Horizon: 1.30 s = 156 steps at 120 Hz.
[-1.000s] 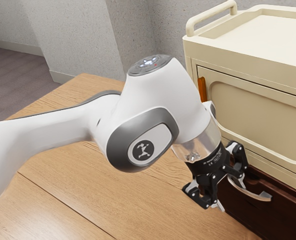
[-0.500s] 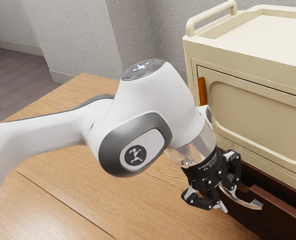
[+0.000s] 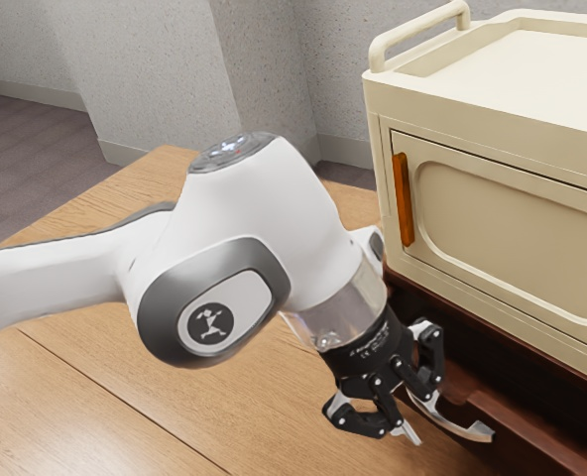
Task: Pull the drawer handle with one arm to open the drawer
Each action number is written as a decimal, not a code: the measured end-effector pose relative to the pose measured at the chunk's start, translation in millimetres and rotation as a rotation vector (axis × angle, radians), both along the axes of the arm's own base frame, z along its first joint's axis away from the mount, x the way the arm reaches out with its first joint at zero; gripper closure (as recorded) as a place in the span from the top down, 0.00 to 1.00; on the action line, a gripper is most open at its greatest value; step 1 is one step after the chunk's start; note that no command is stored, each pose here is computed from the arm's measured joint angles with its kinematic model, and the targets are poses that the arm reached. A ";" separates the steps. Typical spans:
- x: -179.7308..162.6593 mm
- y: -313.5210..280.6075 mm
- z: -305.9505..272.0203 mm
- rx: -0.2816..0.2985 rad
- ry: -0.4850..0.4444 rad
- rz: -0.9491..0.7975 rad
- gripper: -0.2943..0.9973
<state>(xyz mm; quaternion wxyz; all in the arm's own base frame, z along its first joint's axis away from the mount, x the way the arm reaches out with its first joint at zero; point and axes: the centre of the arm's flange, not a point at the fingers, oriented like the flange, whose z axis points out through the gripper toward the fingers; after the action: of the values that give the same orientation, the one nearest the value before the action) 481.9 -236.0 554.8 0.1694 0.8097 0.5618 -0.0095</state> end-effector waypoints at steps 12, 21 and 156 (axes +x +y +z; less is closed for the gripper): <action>-7.3 3.1 -0.8 -0.009 0.007 -0.003 0.29; -12.3 5.3 0.7 -0.014 0.007 -0.007 0.29; -59.5 26.2 4.3 -0.012 -0.002 -0.026 0.29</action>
<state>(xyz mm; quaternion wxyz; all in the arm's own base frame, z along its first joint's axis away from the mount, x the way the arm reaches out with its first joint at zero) 422.4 -209.8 559.2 0.1746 0.8160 0.5509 -0.0141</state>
